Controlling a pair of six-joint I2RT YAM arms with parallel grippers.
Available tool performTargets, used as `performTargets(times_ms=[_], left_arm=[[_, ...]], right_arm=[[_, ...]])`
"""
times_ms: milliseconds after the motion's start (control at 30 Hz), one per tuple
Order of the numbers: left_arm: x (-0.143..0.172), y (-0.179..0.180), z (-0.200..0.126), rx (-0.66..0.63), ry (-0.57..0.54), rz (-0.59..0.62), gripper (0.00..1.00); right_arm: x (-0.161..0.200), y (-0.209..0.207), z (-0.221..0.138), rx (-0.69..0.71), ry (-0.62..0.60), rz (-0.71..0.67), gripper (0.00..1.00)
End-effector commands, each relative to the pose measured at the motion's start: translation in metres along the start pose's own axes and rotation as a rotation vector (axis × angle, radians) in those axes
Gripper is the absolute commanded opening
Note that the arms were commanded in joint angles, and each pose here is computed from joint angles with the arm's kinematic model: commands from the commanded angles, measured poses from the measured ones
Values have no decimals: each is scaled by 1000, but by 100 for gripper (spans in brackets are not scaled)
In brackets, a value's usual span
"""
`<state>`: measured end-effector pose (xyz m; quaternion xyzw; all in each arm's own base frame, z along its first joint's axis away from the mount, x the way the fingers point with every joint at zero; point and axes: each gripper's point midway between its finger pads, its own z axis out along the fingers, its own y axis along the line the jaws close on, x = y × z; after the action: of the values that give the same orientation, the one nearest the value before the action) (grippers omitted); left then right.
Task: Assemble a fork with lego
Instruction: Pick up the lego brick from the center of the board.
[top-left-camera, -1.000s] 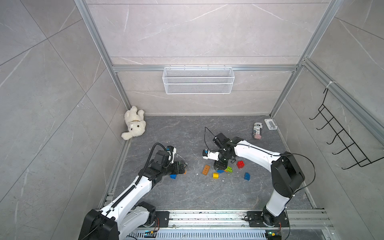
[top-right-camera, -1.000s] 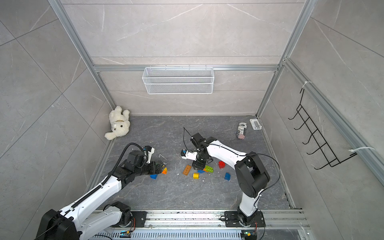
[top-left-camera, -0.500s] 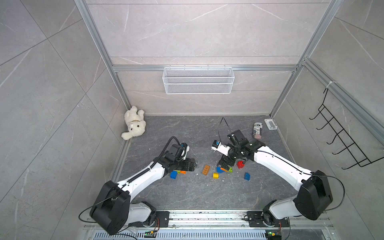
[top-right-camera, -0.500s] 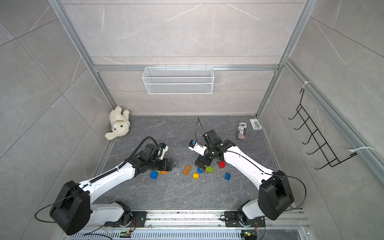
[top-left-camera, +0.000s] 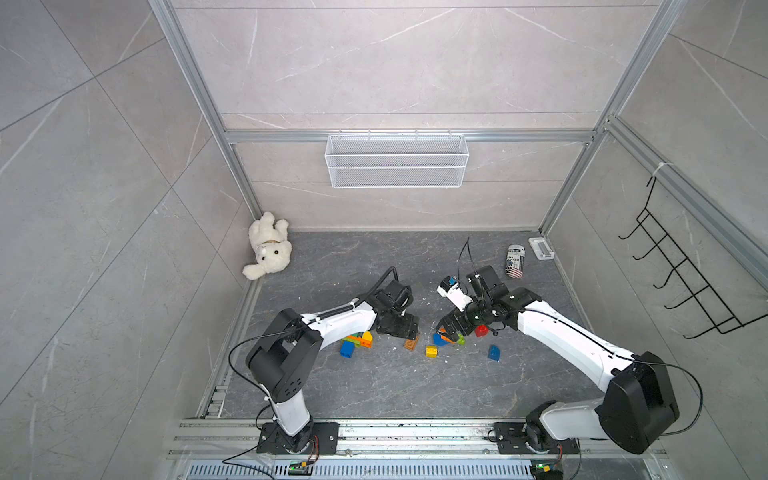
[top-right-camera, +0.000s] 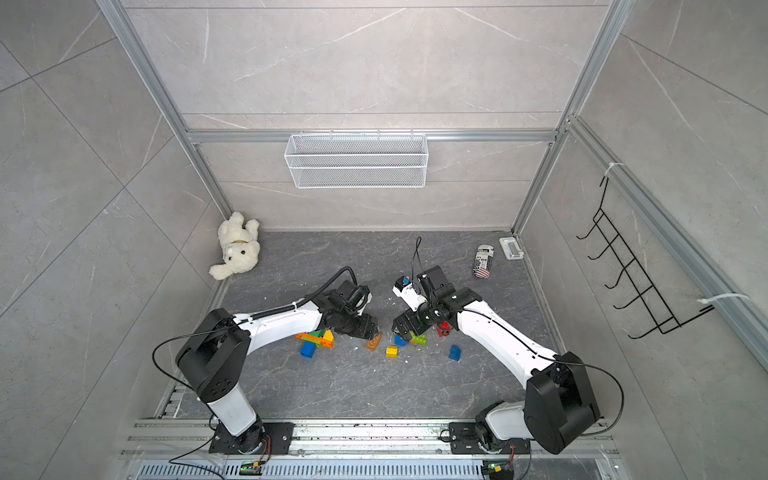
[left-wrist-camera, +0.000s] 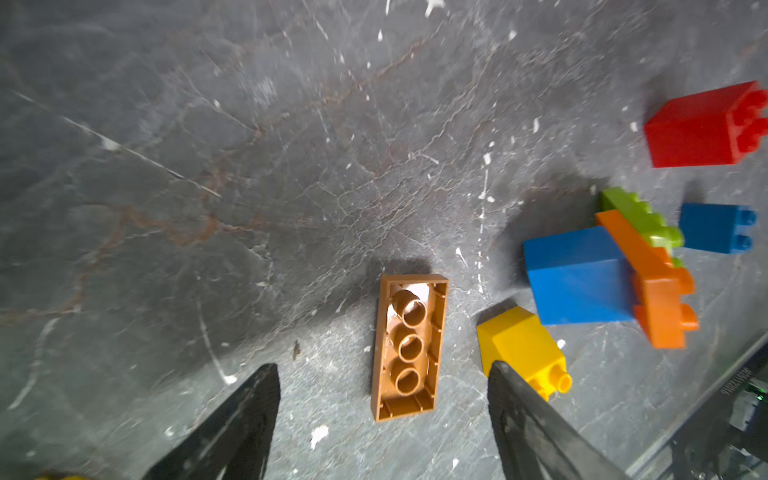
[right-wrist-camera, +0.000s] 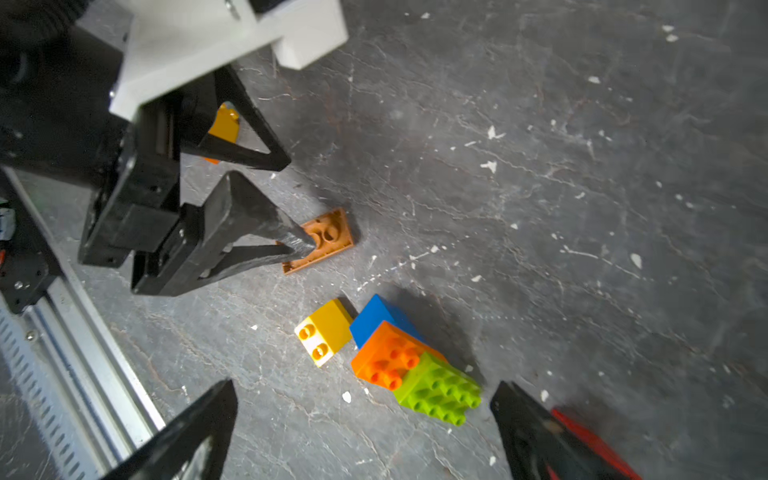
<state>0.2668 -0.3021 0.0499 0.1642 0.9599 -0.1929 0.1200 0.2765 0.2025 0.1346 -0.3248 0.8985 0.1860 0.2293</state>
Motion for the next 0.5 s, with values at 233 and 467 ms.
performTargets(times_ms=[233,467], left_arm=[[4,-8,23,-120,111,-28,75],[16,-10,27,-222,176,18,73]], right_arm=[[20,-35,-2,164,-10,158,99],[28,-42,3,197,21,181,97]])
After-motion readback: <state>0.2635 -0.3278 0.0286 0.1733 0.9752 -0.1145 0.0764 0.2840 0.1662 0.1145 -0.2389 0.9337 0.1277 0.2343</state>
